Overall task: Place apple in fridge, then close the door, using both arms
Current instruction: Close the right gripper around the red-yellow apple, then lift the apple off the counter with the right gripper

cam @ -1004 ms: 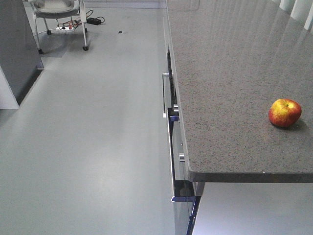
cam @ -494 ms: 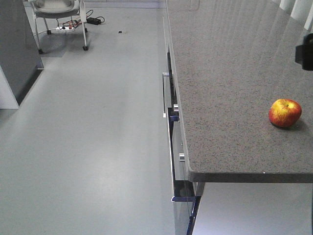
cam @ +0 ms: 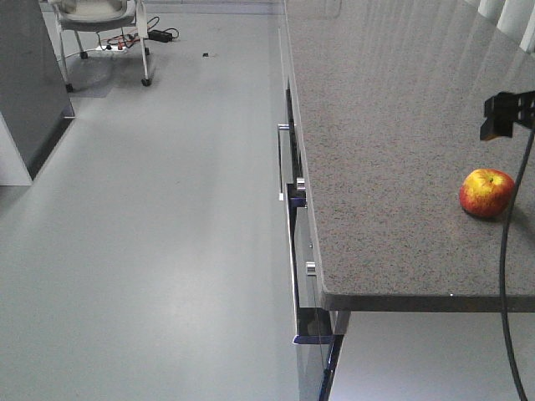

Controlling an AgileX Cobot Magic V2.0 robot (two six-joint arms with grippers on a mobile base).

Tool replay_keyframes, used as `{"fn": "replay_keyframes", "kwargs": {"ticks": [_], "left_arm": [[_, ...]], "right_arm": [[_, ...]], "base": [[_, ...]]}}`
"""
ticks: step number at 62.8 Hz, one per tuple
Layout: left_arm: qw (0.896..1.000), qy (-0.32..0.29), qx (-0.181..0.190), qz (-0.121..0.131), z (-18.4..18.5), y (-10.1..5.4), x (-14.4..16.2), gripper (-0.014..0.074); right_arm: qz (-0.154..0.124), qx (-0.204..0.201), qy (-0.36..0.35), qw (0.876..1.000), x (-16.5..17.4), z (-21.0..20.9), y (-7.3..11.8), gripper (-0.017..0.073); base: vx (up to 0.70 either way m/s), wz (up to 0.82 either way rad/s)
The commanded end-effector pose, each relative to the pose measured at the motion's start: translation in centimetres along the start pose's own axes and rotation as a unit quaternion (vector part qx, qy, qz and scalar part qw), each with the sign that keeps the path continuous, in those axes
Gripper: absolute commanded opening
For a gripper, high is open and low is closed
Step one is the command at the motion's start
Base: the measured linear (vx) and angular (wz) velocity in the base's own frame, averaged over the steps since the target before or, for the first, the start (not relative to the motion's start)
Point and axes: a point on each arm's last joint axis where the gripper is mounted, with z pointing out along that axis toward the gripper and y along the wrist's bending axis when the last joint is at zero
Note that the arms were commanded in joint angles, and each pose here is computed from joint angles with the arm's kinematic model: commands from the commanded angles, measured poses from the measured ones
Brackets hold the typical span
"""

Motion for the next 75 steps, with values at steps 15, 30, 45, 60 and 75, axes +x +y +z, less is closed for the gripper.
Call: {"fn": "replay_keyframes", "kwargs": {"ticks": [15, 30, 45, 60, 75], "left_arm": [[0.999, -0.030, 0.013, -0.004, 0.1, -0.1, 0.2, -0.0006], [0.999, -0.030, 0.013, -0.004, 0.1, -0.1, 0.2, -0.0006], [0.999, -0.030, 0.013, -0.004, 0.1, -0.1, 0.2, -0.0006], [0.999, -0.030, 0.013, -0.004, 0.1, -0.1, 0.2, -0.0006], [0.999, -0.030, 0.013, -0.004, 0.1, -0.1, 0.2, -0.0006]], "right_arm": [[-0.008, 0.010, -0.024, 1.000, -1.0, 2.4, -0.7, 0.0612], [-0.004, 0.009, 0.012, 1.000, -0.1, 5.6, -1.0, 0.0608], [-0.009, 0.007, 0.036, 0.999, 0.5, 7.4, -1.2, 0.0582], [-0.012, 0.007, 0.036, 0.999, 0.5, 7.4, -1.2, 0.0394], [-0.027, -0.030, 0.000, 0.999, -0.4, 5.0, -0.2, 0.0134]], "base": [[0.00, 0.00], [0.00, 0.00], [0.00, 0.00], [0.00, 0.00], [0.00, 0.00]]}}
